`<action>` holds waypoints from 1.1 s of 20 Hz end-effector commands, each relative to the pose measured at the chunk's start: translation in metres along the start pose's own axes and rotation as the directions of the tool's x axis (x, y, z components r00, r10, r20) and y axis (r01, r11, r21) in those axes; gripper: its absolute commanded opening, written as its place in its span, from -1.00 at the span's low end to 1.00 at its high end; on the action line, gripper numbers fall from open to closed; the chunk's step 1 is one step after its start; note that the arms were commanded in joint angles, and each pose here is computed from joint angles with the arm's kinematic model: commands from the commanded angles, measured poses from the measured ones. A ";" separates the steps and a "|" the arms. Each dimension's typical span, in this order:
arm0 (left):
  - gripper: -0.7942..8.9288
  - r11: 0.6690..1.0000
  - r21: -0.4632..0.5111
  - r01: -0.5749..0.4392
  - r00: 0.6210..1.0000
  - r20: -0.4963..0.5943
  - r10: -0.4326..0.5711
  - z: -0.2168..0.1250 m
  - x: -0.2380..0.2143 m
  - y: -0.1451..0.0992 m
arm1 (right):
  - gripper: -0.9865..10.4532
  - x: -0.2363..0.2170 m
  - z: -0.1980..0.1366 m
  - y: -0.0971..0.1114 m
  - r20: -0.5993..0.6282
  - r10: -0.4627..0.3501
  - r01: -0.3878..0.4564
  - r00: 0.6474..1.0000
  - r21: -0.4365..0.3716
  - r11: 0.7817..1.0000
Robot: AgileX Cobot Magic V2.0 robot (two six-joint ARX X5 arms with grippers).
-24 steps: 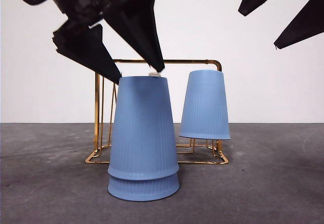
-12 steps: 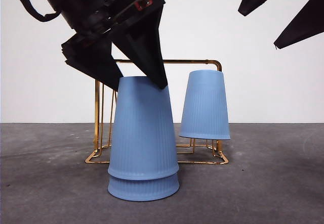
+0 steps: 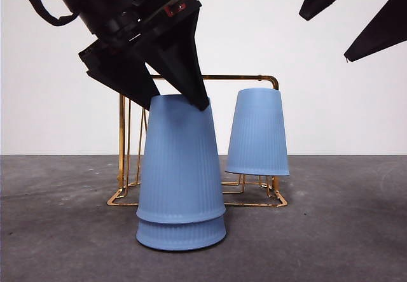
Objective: Pick the top cup and place it on cupholder, pick up the mid cup and place it on cupholder, last pick the bottom cup and place it on cupholder.
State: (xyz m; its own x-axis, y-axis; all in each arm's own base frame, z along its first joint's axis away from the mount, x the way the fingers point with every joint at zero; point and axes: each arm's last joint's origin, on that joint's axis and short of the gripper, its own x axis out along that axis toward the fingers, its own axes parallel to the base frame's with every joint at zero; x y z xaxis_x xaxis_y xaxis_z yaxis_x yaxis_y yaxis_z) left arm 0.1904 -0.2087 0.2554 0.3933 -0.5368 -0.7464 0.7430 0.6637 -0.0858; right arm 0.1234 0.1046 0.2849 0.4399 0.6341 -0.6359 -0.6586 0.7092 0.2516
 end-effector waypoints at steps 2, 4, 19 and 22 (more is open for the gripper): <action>-0.48 1.000 -0.001 0.023 0.999 0.037 -0.023 0.006 -0.008 -0.006 | -0.04 0.002 0.001 0.001 0.003 0.004 -0.004 1.000 -0.002 1.000; -0.48 1.000 -0.003 0.024 0.998 0.061 -0.024 0.007 -0.015 -0.006 | -0.04 0.002 0.001 0.001 0.003 0.004 -0.004 1.000 -0.003 1.000; -0.54 0.995 -0.048 -0.083 0.906 0.413 0.096 0.004 -0.128 -0.009 | -0.04 0.002 0.002 0.001 0.015 0.006 -0.006 1.000 -0.009 1.000; -0.54 0.969 -0.126 -0.214 0.846 0.471 0.248 0.000 -0.148 -0.005 | -0.04 0.001 0.002 0.002 0.018 0.006 -0.006 1.000 -0.010 1.000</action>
State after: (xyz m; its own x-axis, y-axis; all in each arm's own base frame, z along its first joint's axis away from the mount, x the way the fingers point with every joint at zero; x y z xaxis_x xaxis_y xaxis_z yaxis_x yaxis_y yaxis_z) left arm 0.1284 -0.1313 0.3573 0.7575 -0.5361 -0.3726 0.5779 0.8161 0.0006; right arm 0.1242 0.1053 0.2860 0.4483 0.6406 -0.6234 -0.6621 0.7065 0.2499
